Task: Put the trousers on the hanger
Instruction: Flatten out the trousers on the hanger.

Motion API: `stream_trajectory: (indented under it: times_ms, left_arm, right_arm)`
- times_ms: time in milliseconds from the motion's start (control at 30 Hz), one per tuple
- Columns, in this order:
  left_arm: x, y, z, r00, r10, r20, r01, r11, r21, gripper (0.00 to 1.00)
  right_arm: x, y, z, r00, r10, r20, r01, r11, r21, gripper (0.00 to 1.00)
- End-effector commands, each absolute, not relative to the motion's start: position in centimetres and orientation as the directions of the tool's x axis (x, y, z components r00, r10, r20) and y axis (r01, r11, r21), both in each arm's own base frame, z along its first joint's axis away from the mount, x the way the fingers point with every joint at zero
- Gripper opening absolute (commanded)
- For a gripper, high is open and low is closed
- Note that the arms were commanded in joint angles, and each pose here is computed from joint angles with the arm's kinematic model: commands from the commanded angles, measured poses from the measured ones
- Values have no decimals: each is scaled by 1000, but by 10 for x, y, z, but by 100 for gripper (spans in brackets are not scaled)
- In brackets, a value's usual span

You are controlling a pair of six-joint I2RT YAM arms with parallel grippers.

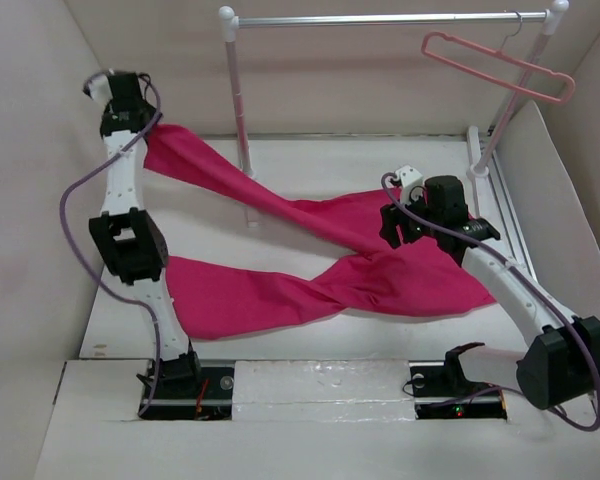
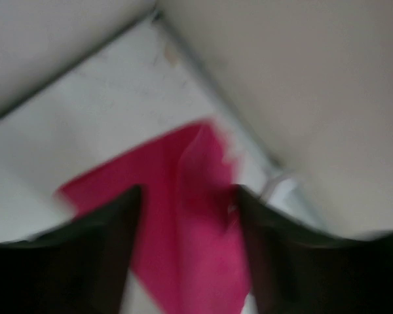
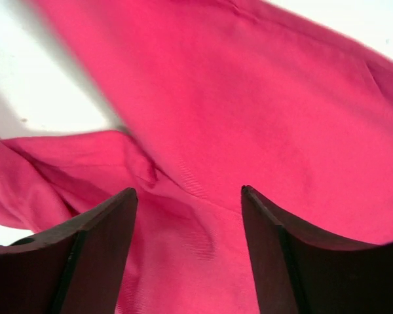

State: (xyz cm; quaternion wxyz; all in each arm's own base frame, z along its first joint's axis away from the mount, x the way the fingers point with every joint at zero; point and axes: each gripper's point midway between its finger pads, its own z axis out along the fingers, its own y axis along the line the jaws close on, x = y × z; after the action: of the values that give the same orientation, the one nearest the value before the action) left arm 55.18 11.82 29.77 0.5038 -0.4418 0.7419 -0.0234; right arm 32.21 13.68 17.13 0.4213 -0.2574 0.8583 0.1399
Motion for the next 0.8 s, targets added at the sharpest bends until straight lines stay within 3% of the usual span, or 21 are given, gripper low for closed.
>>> stream_trajectory:
  times_ms: [0, 33, 100, 200, 267, 300, 333, 367, 400, 467, 500, 533, 600, 767]
  left_arm:
    - [560, 111, 224, -294, -696, -655, -632, 656, -412, 70]
    - [561, 110, 217, -313, -694, -649, -632, 662, -404, 85]
    - [553, 114, 209, -369, -660, -654, -643, 690, -333, 95]
    - [531, 123, 223, -347, -612, -710, -656, 700, -283, 89]
    - [525, 134, 233, -281, -608, -742, -660, 684, -310, 85]
    - [508, 136, 224, -284, -617, -734, -677, 671, -303, 73]
    - [504, 141, 216, -278, -627, -728, -686, 660, -307, 72]
    - [502, 139, 208, -286, -632, -720, -683, 662, -309, 72]
    - [500, 134, 184, -333, -644, -689, -685, 667, -292, 72]
    - [499, 129, 158, -392, -655, -646, -689, 674, -266, 72]
    - [502, 126, 137, -419, -672, -611, -693, 671, -262, 72]
    - [507, 122, 129, -425, -684, -592, -687, 670, -281, 73]
    - [519, 121, 112, -433, -702, -566, -692, 661, -290, 72]
    - [546, 122, 90, -439, -704, -559, -698, 659, -282, 70]
  right_arm:
    - [323, 158, 205, -421, -324, -847, -624, 782, 11, 71]
    - [317, 162, 204, -427, -340, -838, -632, 775, 7, 73]
    - [311, 166, 201, -431, -352, -831, -636, 772, 3, 74]
    - [300, 169, 191, -441, -353, -825, -637, 771, 11, 71]
    - [291, 176, 187, -436, -357, -826, -656, 755, 20, 50]
    - [290, 177, 186, -437, -349, -829, -656, 754, 29, 32]
    - [288, 180, 186, -428, -351, -833, -663, 748, 26, 12]
    - [287, 179, 184, -434, -353, -829, -659, 752, 24, 9]
    - [285, 180, 184, -432, -361, -827, -663, 748, 20, 8]
    - [286, 180, 185, -430, -363, -827, -664, 748, 17, 17]
    - [285, 180, 184, -432, -364, -825, -665, 747, 18, 25]
    - [285, 181, 185, -430, -365, -826, -669, 743, 20, 41]
    - [283, 185, 188, -421, -370, -828, -683, 730, 21, 53]
    - [275, 187, 185, -423, -378, -824, -698, 715, 30, 56]
